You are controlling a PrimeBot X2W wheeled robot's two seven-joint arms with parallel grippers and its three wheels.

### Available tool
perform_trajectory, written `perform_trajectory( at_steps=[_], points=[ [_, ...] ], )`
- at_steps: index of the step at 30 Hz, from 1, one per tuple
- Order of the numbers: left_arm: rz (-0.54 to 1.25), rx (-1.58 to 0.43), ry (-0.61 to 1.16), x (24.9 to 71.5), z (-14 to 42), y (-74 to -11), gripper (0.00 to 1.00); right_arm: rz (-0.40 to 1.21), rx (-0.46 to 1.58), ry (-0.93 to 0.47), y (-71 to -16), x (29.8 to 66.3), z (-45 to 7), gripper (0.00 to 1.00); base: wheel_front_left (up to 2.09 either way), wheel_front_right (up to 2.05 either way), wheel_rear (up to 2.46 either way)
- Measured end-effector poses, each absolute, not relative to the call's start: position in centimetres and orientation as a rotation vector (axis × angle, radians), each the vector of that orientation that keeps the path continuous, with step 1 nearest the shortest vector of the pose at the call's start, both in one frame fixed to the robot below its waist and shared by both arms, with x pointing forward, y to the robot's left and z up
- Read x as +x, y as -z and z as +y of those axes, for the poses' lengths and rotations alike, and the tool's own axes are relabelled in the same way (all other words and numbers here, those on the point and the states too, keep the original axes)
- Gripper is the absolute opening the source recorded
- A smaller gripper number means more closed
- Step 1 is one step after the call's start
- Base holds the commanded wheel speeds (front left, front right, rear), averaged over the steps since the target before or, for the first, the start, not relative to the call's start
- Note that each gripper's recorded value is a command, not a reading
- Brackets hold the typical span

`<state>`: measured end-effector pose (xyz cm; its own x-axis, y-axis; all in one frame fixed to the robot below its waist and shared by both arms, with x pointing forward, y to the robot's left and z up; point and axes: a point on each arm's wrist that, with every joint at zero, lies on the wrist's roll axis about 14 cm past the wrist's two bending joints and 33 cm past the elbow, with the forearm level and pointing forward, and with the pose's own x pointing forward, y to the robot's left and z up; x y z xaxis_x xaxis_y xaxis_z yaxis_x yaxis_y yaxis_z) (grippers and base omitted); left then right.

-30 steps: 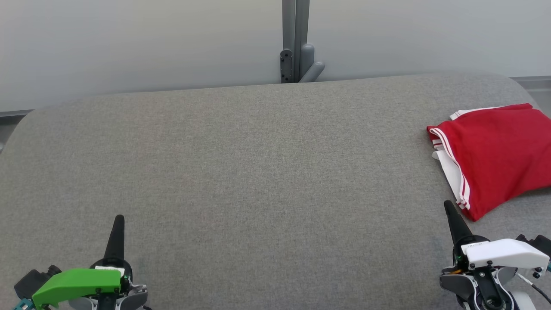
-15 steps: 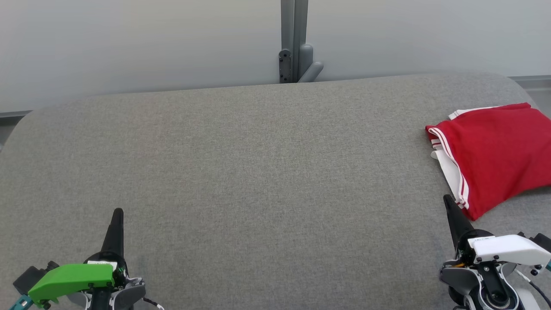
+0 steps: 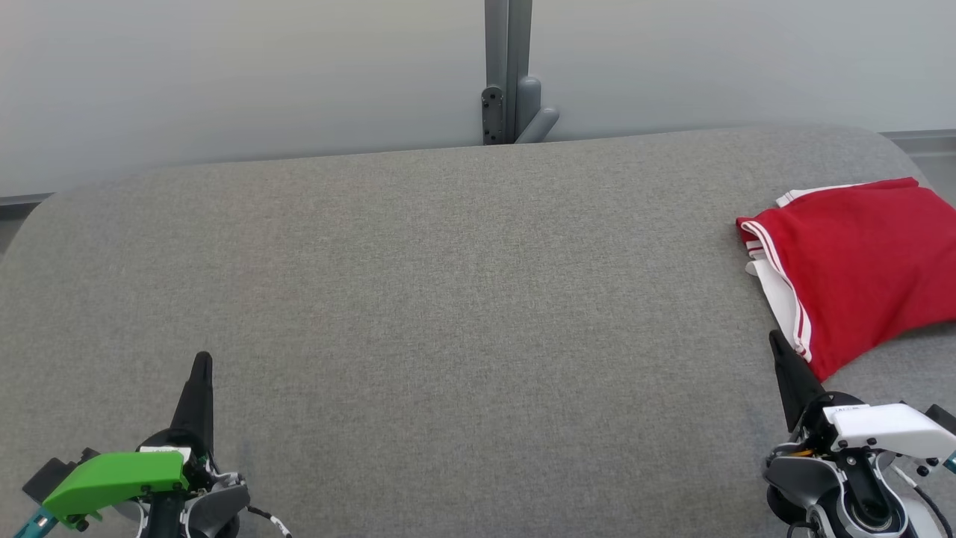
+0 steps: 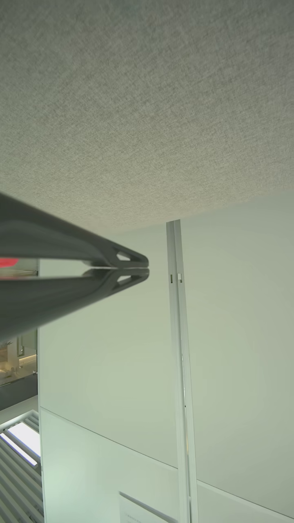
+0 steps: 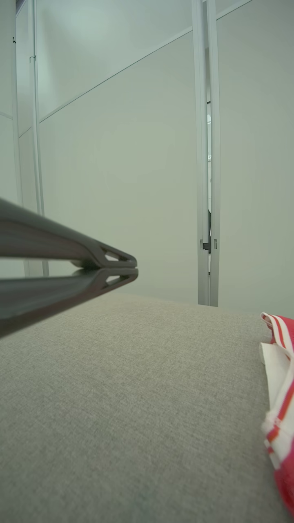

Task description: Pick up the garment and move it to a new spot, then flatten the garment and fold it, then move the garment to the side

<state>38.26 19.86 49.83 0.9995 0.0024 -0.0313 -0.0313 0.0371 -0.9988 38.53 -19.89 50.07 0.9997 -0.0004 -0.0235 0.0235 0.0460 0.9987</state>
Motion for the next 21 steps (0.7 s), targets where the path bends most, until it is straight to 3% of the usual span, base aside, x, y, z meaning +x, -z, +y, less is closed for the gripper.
perform_trajectory(
  at_steps=[21],
  points=[
    [0.012,-1.579,-0.009,38.56,19.83,-50.34,0.0,0.009,1.573,0.006,-50.45,38.63,-19.94,0.0,0.0,0.0,0.0]
  ],
)
